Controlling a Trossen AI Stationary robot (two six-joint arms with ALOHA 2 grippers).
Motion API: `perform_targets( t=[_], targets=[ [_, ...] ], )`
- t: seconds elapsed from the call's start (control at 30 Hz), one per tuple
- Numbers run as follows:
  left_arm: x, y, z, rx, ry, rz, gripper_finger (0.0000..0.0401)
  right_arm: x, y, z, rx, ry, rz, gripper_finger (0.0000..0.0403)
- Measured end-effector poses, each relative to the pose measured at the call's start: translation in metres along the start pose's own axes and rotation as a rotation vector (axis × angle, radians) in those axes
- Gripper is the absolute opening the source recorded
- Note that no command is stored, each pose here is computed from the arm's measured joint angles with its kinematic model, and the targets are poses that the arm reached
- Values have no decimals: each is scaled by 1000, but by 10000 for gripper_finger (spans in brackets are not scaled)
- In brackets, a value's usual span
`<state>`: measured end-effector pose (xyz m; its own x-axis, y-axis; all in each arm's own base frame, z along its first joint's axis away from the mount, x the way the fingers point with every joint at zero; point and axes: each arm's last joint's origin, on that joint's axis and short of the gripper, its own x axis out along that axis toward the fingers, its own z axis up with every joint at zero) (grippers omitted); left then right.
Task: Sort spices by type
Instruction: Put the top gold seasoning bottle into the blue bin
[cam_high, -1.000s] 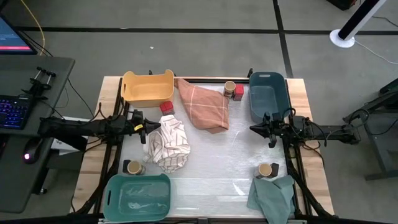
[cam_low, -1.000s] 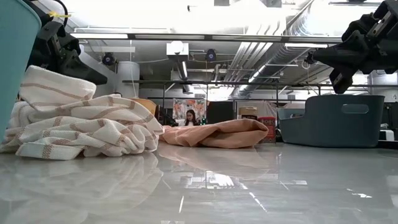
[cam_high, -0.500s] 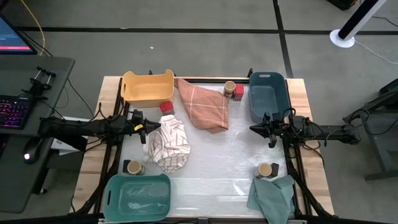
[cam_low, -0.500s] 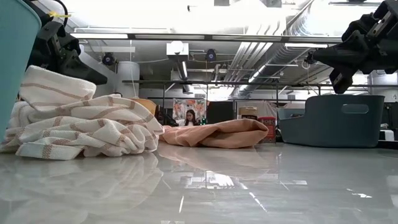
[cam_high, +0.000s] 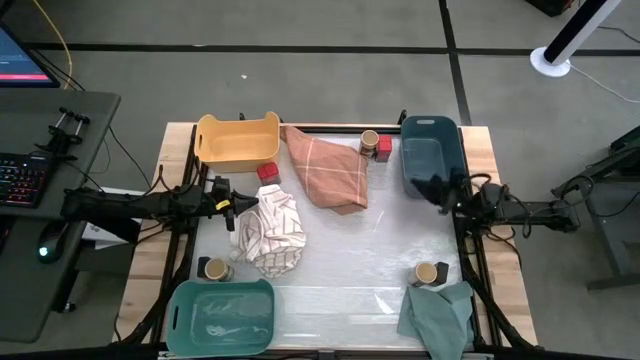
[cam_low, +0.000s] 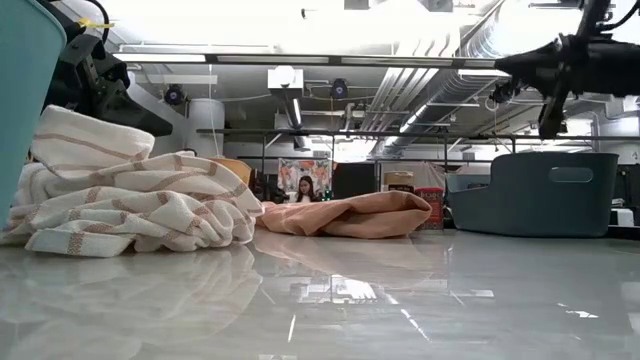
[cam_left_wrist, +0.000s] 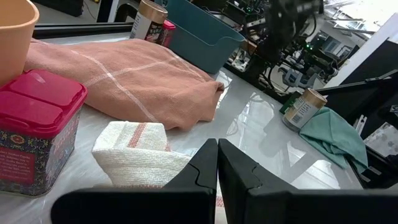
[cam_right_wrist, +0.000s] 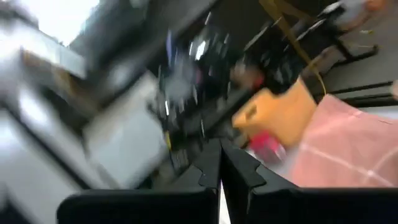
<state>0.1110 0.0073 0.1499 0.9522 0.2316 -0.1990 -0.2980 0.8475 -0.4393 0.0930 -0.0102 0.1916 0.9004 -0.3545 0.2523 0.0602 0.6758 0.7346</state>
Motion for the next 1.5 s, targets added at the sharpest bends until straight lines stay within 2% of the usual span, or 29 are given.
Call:
perform_targets(
  t=[0.13,0.2,0.27,0.33,0.43,0.53,0.6,0.7,0.83,0.93,1.17,1.37,1.5],
  targets=[
    [0,0,0,0,0,0,0,0,12,18,115,-245,48,1],
    [0,0,0,-1,-2,-1,0,3,21,28,71,-315,58,1],
    [0,0,0,-1,-3,-1,0,12,35,40,-3,-304,42,1],
    [0,0,0,-1,-3,-1,0,31,50,51,-90,-235,-33,1],
    [0,0,0,-1,-3,-1,0,64,60,62,-195,-65,-271,1],
    [0,0,0,-2,-5,-2,0,100,64,81,-243,101,-500,1],
    [0,0,1,-2,-6,-3,0,126,60,93,-268,251,-564,1],
    [0,0,1,-2,-6,-3,0,169,48,109,-320,432,-600,1],
    [0,0,1,-2,-6,-3,0,216,24,126,-301,525,-761,10],
    [0,0,1,-2,-6,-3,0,239,1,128,-235,622,-904,45],
    [0,0,1,-2,-7,-3,0,282,-17,130,-219,785,-1024,188],
    [0,0,1,-2,-6,-3,0,298,-42,121,-206,926,-1200,305],
    [0,0,1,-2,-7,-3,0,302,-62,117,-216,943,-1324,351]
  ],
)
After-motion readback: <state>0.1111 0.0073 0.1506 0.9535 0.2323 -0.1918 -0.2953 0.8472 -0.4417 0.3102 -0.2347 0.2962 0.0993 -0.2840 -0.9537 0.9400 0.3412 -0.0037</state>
